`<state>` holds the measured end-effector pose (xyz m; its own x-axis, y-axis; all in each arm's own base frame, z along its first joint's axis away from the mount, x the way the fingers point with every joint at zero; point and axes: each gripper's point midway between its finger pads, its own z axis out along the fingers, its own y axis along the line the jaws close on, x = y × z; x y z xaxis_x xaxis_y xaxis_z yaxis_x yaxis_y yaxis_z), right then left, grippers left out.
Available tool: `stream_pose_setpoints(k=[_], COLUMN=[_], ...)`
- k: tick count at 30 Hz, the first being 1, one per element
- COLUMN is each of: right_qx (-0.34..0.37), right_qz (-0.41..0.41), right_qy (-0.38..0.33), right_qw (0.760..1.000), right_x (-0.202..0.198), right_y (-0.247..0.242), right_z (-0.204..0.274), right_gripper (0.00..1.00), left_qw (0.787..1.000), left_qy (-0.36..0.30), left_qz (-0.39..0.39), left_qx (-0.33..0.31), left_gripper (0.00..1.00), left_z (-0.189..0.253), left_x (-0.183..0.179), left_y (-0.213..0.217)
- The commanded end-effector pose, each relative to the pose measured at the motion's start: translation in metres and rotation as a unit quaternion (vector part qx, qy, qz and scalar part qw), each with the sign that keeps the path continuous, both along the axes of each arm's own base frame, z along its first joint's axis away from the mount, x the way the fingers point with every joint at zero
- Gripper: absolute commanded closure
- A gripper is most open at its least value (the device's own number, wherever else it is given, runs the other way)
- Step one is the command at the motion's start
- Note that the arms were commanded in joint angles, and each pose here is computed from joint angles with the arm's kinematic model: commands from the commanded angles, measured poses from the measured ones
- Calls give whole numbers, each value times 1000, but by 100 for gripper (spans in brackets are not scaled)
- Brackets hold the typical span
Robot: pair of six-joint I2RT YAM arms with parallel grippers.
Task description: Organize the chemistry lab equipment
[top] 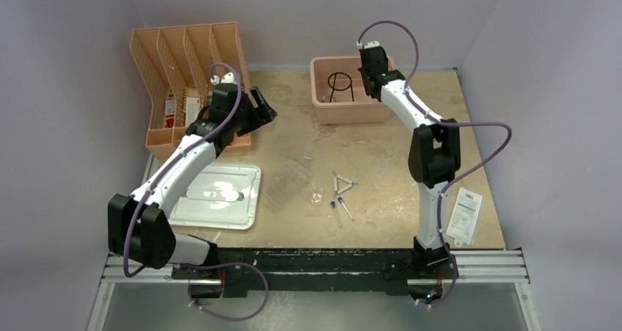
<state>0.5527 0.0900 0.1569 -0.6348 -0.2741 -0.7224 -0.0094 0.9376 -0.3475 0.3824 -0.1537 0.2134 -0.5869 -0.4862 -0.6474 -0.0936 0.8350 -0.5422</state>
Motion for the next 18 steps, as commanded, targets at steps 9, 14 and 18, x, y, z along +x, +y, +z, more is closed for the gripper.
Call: stream_pose_setpoints(k=[9, 14, 18], right_qx=[78, 143, 184], right_qz=[30, 30, 44], right_qy=[-31, -41, -38], right_qw=[996, 988, 981], right_x=[13, -3, -25], right_y=[26, 38, 46], right_z=[41, 72, 89], right_gripper=[71, 60, 57], left_qw=[999, 999, 999], left_qy=[-33, -35, -30], left_qz=[-3, -14, -34], left_qx=[8, 16, 16], left_gripper=[28, 28, 28], left_z=[18, 13, 8], left_x=[26, 30, 30], left_y=[-3, -5, -14])
